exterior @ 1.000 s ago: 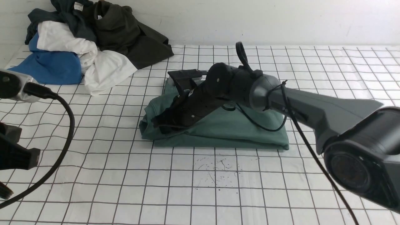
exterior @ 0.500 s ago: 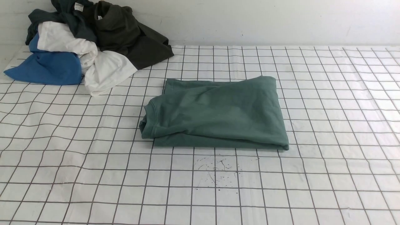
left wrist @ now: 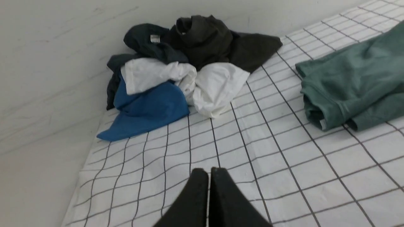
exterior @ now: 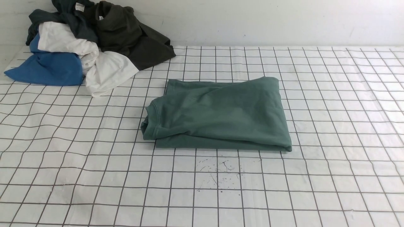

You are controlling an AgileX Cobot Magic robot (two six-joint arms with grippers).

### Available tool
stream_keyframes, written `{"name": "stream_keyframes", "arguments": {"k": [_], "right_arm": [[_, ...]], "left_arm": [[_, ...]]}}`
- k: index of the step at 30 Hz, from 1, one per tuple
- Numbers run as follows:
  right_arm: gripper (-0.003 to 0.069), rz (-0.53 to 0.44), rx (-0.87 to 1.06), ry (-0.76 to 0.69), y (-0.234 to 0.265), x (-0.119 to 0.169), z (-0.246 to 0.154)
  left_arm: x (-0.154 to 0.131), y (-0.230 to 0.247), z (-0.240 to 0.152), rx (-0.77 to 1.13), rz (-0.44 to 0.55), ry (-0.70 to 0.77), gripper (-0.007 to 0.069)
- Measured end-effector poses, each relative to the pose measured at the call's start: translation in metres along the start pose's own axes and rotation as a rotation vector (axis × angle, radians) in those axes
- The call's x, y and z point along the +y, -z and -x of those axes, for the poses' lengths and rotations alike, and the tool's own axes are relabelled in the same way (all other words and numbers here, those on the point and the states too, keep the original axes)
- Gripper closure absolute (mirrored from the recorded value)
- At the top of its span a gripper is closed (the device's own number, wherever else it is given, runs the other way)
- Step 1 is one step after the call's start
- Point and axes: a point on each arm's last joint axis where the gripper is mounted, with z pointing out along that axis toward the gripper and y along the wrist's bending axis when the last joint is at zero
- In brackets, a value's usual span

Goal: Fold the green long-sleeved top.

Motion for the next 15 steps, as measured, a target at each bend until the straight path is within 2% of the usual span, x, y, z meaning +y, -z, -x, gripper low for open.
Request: {"name": "stream_keyframes", "arguments": {"k": [3, 6, 10, 15], "right_arm": [[0.0665, -0.056, -0.047, 0.017, 0.032, 0.012, -0.063], [0.0665, -0.122, -0.169, 0.041, 0.064, 0.019, -0.100], [0.0665, -0.158, -0.309, -0.019, 0.096, 0.025, -0.125], [0.0665, -0.144, -0.284, -0.113, 0.097, 0.028, -0.142]], "left_arm": [[-0.003, -0.002, -0.007, 0.024, -0.007, -0.003, 0.0633], [-0.005, -0.004, -0.015, 0.048, -0.014, -0.005, 0.0633], [-0.007, -0.006, -0.021, 0.072, -0.019, -0.005, 0.0633], [-0.007, -0.006, -0.022, 0.085, -0.019, -0.007, 0.0633]]}}
